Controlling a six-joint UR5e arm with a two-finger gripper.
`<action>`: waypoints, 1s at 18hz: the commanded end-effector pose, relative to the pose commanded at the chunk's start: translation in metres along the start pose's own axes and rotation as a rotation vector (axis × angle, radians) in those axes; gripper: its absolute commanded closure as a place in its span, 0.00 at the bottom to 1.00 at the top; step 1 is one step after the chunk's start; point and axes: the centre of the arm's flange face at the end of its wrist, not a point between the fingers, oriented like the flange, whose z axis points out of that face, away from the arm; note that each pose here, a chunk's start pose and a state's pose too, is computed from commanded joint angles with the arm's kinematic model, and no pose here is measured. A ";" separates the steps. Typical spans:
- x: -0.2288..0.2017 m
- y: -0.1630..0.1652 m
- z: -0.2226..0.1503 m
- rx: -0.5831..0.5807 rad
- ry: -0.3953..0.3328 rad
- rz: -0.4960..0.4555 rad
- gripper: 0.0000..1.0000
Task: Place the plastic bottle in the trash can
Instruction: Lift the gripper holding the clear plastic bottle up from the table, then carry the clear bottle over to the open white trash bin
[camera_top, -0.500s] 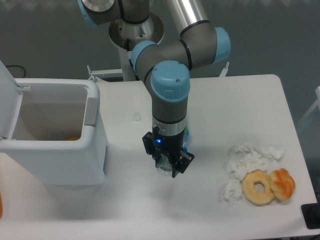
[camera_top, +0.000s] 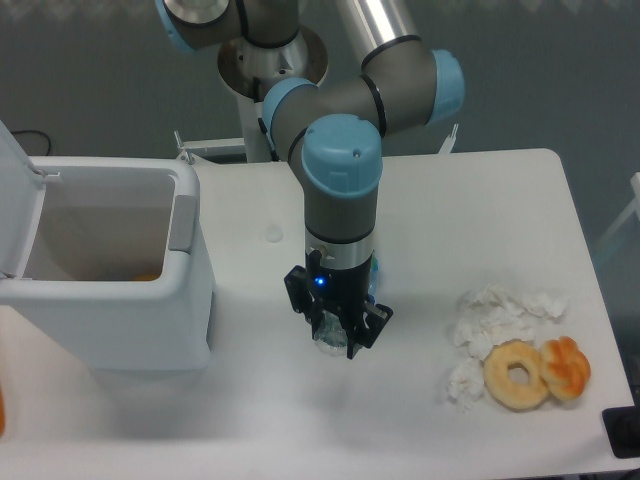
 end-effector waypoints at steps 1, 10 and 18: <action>-0.003 -0.005 -0.010 0.019 -0.011 -0.029 0.43; -0.013 -0.035 -0.123 0.305 0.021 -0.328 0.43; 0.011 -0.037 -0.192 0.516 0.147 -0.305 0.43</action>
